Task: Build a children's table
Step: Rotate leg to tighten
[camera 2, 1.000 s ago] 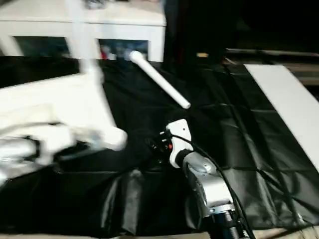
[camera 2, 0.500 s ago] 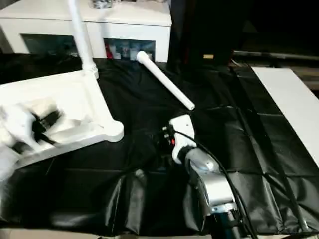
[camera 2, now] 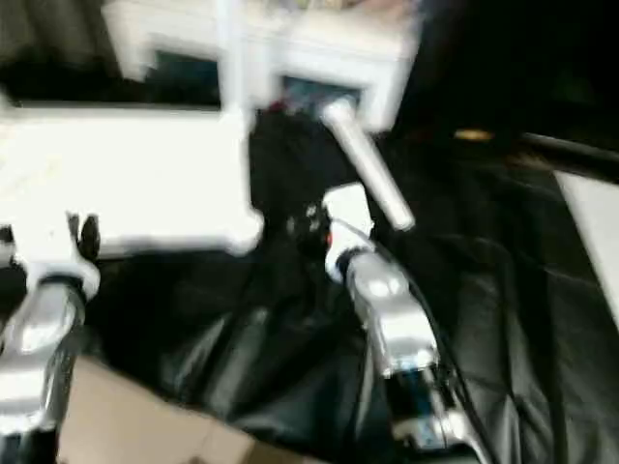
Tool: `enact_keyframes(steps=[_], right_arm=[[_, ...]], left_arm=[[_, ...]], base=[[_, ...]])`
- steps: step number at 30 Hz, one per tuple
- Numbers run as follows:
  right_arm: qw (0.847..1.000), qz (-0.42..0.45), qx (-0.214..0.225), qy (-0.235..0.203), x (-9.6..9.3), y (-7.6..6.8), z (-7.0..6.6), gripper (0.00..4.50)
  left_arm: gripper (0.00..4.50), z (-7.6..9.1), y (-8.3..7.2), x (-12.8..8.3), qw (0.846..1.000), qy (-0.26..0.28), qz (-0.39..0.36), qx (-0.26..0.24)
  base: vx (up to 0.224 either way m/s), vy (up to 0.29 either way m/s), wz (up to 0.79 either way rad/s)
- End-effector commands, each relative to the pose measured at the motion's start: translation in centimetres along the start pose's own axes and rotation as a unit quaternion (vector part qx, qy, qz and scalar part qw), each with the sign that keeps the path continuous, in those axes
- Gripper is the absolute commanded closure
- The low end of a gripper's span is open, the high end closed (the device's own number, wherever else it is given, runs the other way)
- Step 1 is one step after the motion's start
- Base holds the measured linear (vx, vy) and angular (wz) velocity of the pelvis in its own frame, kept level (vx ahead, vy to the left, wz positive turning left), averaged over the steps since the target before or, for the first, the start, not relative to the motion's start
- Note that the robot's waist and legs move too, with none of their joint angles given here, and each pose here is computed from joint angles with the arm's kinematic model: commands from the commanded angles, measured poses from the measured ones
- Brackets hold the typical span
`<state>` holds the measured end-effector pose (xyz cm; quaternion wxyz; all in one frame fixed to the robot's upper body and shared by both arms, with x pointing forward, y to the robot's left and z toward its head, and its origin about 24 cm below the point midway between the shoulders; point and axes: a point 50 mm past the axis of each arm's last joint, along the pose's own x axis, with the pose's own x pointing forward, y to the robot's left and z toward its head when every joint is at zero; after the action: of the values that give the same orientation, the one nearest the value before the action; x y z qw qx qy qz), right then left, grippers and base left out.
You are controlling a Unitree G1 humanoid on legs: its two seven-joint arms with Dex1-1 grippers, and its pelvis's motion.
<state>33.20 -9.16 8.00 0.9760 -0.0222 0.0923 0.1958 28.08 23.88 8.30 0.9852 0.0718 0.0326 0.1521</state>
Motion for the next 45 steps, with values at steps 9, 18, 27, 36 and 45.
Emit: enact_keyframes(steps=[9, 18, 27, 36, 45], right_arm=[[0.998, -0.04, 0.04, 0.041, -0.2, -1.6, -1.3, 0.33], [0.999, -0.012, 0.029, 0.022, -0.5, -0.8, -1.0, 0.33], [0.999, -0.003, 0.033, 0.021, -0.4, -0.4, -1.0, 0.33], [0.998, -0.032, 0.038, 0.03, -0.3, -1.2, -1.2, 0.33], [0.996, -0.062, 0.04, 0.048, -0.5, -2.2, -1.5, 0.33]], left_arm=[[3.52, 0.9, -1.5, -0.1, 0.999, 0.012, -0.029, 0.011], [3.52, 1.8, -2.3, -0.1, 0.998, -0.004, -0.062, -0.011], [3.52, 1.7, -2.7, -0.5, 0.997, 0.002, -0.078, -0.005], [3.52, 1.7, -2.8, -0.7, 0.996, 0.002, -0.094, 0.005], [3.52, 1.6, -3.0, -0.7, 0.995, 0.005, -0.104, 0.006]], base=[[-0.039, -0.193, 0.03], [-0.105, 0.046, -0.08], [-0.031, -0.041, 0.03], [0.109, -0.009, -0.02], [0.172, -0.006, 0.02]])
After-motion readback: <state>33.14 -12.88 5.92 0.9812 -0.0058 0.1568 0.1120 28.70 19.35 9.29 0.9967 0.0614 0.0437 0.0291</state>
